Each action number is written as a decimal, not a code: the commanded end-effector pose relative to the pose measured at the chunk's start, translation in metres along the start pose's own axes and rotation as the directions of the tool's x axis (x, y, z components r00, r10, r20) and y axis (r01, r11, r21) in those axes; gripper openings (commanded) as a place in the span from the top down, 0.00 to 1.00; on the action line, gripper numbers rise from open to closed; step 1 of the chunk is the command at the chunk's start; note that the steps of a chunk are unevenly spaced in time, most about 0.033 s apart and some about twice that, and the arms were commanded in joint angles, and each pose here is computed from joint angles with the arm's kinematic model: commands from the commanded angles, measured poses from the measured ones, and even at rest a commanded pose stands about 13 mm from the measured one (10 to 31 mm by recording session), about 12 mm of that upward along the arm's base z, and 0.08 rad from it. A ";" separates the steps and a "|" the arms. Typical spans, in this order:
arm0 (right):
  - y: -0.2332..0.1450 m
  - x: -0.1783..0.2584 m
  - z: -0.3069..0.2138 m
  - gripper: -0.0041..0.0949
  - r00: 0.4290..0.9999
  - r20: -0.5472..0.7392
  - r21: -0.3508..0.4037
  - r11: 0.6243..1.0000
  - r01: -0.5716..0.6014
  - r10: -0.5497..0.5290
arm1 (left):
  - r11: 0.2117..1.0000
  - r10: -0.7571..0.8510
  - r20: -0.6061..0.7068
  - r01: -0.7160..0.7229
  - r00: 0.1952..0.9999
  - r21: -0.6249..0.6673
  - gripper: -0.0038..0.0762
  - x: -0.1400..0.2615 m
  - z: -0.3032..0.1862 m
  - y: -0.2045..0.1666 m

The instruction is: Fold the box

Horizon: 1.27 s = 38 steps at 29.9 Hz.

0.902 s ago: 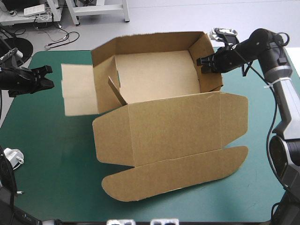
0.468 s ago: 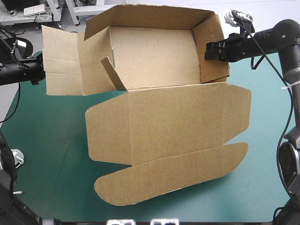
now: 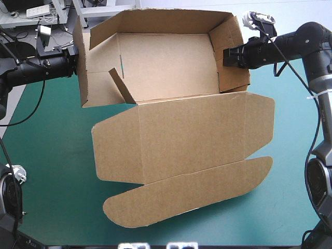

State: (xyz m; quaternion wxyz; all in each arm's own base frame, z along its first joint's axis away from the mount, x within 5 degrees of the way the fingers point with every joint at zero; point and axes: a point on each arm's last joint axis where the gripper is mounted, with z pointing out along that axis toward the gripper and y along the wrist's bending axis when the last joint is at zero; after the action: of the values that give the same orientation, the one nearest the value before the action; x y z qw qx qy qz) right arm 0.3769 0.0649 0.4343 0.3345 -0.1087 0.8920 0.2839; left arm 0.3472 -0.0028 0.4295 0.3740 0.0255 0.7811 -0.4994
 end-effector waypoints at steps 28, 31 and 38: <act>0.046 -0.021 -0.008 0.97 0.963 0.267 0.037 0.999 0.038 -0.047 | 0.974 0.191 -0.077 -0.179 0.979 0.139 0.96 0.032 -0.006 -0.101; 0.046 -0.021 -0.007 0.97 0.962 0.270 0.040 0.999 0.035 -0.045 | 0.974 0.191 -0.077 -0.179 0.979 0.139 0.96 0.032 -0.006 -0.101; 0.039 -0.021 0.005 0.97 0.969 0.247 0.063 0.998 0.015 -0.030 | 0.974 0.192 -0.076 -0.181 0.978 0.140 0.96 0.032 -0.006 -0.101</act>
State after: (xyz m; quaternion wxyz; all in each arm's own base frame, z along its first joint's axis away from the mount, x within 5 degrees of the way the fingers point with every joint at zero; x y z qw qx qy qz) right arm 0.3922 0.0972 0.4302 0.3950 -0.0868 0.8841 0.2342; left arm 0.3031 -0.0517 0.4621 0.3739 0.1102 0.7864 -0.4792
